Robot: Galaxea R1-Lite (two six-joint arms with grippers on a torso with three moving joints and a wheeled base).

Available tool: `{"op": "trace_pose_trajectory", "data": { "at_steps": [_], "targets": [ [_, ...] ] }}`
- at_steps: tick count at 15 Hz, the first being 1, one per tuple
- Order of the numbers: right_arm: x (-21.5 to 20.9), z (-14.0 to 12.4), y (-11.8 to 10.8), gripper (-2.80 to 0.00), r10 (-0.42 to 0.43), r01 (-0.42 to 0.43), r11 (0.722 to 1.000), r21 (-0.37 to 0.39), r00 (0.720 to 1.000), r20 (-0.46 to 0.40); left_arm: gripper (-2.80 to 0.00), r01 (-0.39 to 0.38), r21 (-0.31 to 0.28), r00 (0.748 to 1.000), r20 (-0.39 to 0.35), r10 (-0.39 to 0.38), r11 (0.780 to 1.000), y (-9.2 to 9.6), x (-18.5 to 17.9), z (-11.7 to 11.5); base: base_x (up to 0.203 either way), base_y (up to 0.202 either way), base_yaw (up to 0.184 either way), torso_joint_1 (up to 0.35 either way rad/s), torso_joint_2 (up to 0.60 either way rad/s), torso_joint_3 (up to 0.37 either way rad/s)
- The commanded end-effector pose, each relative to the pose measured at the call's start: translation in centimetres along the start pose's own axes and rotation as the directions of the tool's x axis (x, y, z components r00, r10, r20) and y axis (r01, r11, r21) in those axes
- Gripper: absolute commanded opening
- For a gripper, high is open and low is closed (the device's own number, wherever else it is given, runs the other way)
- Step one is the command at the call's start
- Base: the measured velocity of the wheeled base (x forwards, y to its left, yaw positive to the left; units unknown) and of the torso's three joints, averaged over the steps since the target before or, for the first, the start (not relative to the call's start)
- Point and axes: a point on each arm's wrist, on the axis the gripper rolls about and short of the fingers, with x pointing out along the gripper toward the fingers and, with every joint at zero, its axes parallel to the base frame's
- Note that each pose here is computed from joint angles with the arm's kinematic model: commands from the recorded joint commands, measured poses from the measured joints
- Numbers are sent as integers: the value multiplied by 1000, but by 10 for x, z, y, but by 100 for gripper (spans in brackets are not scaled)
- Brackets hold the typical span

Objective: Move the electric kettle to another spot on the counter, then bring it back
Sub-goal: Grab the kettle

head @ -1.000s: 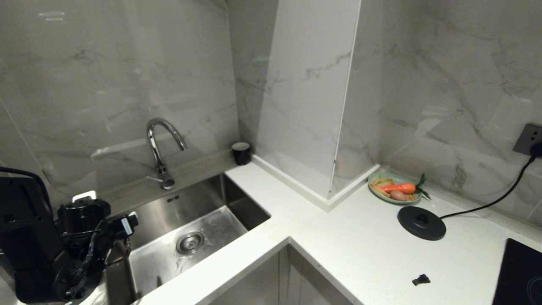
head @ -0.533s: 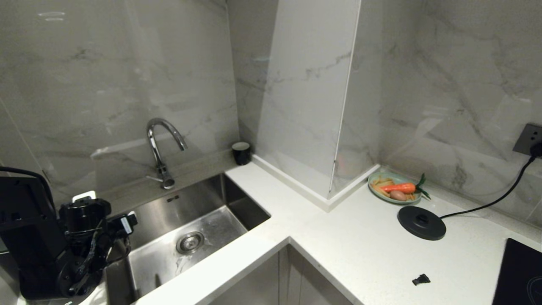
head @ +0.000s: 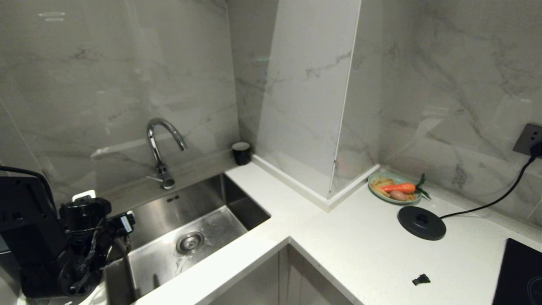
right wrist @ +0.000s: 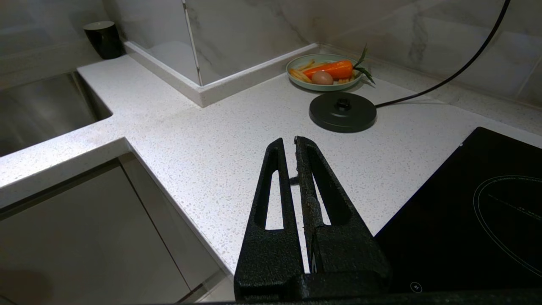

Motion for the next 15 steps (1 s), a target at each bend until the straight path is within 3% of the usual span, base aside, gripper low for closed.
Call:
{"op": "trace_pose_trajectory", "data": {
  "at_steps": [1,15],
  "targets": [
    [0,0,0,-280,0,0,1000,0,1000,-2,-280,0,-7,1000,16,0,1000,-1,1,3,0,0,0,0,0,0],
    [0,0,0,-280,-1,1,1000,0,1000,-2,-280,-19,-24,999,42,20,1000,6,4,11,0,0,0,0,0,0]
  ]
}}
